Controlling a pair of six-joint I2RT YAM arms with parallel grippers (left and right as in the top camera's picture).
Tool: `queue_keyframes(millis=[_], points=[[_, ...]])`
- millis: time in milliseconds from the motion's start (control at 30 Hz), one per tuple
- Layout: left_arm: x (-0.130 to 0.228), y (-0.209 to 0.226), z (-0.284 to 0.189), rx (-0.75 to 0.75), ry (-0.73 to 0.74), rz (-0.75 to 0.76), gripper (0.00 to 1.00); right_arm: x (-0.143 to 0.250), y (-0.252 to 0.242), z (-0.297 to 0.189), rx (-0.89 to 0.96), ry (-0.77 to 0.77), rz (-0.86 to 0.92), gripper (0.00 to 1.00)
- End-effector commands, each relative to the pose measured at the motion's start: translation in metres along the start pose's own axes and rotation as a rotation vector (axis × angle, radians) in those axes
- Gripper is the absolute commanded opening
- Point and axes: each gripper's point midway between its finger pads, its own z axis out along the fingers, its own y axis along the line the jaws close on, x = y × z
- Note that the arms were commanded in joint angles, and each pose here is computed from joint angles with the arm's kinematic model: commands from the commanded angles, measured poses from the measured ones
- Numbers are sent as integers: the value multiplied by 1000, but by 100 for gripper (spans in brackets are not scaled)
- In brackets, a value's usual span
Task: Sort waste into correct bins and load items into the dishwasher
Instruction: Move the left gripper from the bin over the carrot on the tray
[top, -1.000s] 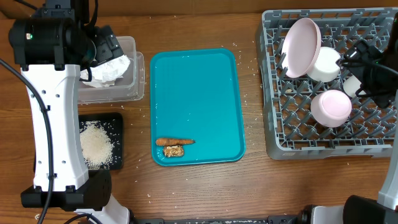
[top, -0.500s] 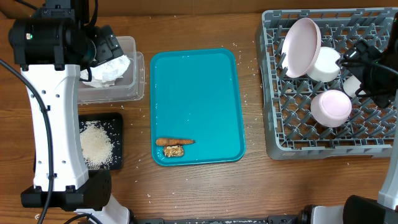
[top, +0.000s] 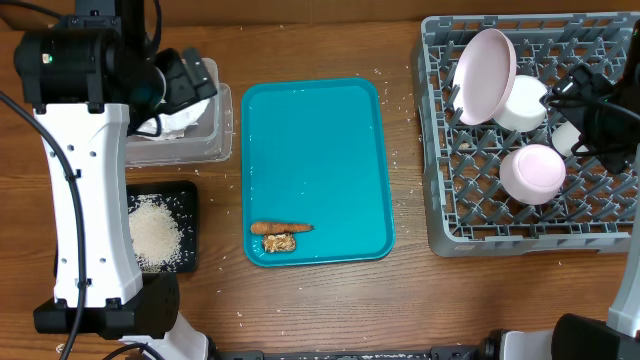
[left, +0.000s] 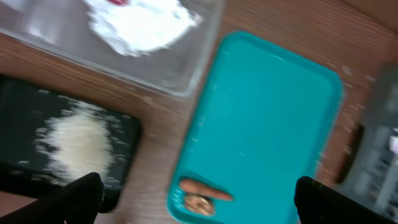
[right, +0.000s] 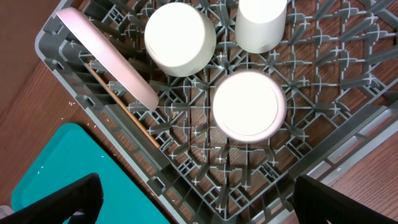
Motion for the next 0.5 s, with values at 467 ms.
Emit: queue_keyframes(millis=[467], points=[[70,-74,7,299,262,286,100,-3,0,-4,-1,-20,2,100]])
